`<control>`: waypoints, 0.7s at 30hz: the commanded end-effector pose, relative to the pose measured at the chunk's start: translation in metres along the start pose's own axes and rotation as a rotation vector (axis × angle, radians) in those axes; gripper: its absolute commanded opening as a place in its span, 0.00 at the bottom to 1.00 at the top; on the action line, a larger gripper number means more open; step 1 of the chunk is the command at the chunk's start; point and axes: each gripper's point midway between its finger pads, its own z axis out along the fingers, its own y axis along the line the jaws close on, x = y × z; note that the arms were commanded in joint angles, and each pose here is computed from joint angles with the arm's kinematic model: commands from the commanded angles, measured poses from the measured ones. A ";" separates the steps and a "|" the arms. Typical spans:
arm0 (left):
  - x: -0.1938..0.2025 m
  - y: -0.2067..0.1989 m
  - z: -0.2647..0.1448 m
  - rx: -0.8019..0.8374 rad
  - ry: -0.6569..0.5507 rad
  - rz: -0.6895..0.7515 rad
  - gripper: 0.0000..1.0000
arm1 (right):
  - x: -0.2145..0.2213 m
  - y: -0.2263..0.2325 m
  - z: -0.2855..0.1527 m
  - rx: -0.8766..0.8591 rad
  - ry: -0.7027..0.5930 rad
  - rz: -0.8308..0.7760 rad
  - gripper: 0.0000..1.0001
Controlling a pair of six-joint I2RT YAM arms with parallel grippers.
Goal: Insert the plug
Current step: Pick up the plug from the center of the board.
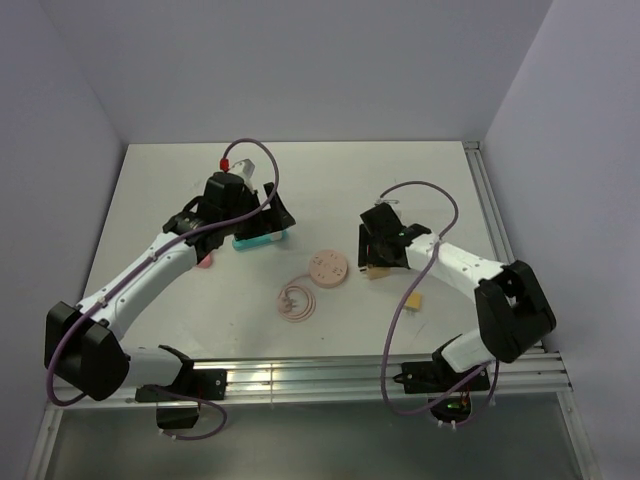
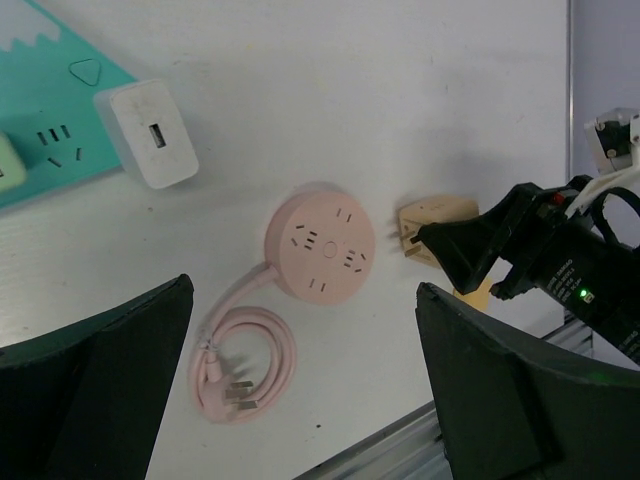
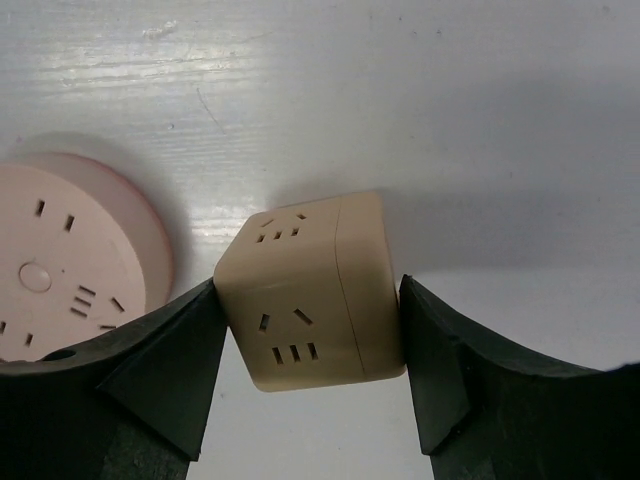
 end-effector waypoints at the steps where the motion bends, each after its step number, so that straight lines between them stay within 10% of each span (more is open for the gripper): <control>1: -0.011 -0.026 -0.002 0.087 -0.001 -0.036 0.99 | -0.031 0.009 -0.024 -0.093 -0.161 0.029 0.45; 21: 0.009 -0.065 0.025 0.214 0.144 -0.031 1.00 | -0.043 0.059 -0.091 -0.165 -0.445 -0.151 0.46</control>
